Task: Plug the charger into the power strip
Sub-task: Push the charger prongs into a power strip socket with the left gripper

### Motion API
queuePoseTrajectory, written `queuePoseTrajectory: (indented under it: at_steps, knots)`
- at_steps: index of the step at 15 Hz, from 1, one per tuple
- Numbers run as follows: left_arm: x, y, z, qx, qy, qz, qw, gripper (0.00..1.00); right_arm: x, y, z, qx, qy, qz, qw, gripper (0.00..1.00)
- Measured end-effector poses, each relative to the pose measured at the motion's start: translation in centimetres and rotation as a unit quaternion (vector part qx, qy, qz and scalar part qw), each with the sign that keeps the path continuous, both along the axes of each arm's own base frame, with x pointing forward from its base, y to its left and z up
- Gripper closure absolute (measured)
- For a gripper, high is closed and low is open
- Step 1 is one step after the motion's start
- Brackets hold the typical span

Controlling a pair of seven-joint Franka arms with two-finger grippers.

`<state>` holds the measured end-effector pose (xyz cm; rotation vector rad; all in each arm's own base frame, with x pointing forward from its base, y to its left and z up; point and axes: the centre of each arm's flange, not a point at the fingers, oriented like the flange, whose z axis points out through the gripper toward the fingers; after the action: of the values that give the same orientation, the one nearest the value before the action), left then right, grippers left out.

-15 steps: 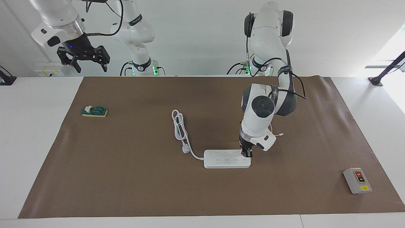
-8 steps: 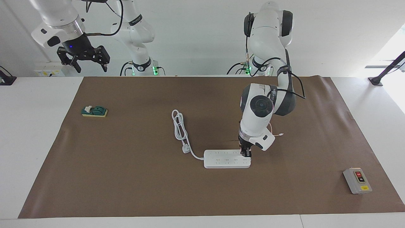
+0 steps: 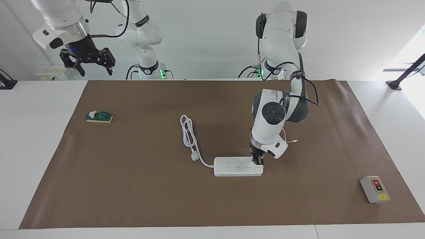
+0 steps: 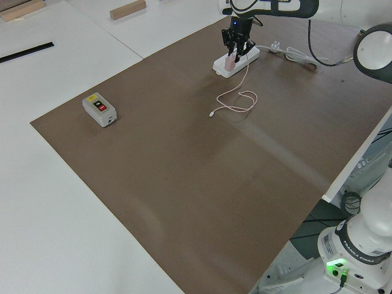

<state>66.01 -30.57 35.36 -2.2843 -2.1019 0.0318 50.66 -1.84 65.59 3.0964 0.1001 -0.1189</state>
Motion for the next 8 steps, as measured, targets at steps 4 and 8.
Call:
queuePoseTrajectory:
  at_steps: [4, 8]
  knots:
    - [-0.02, -0.02, -0.04, 0.0, 0.0, 0.0, 1.0, 0.69, 0.0, 0.0, 0.0, 0.0, 0.0, 0.0, 1.0, 0.0]
    - [-0.15, -0.13, -0.13, 0.0, -0.004, -0.001, 1.0, 0.69, 0.0, 0.0, 0.0, 0.0, 0.0, 0.0, 1.0, 0.0]
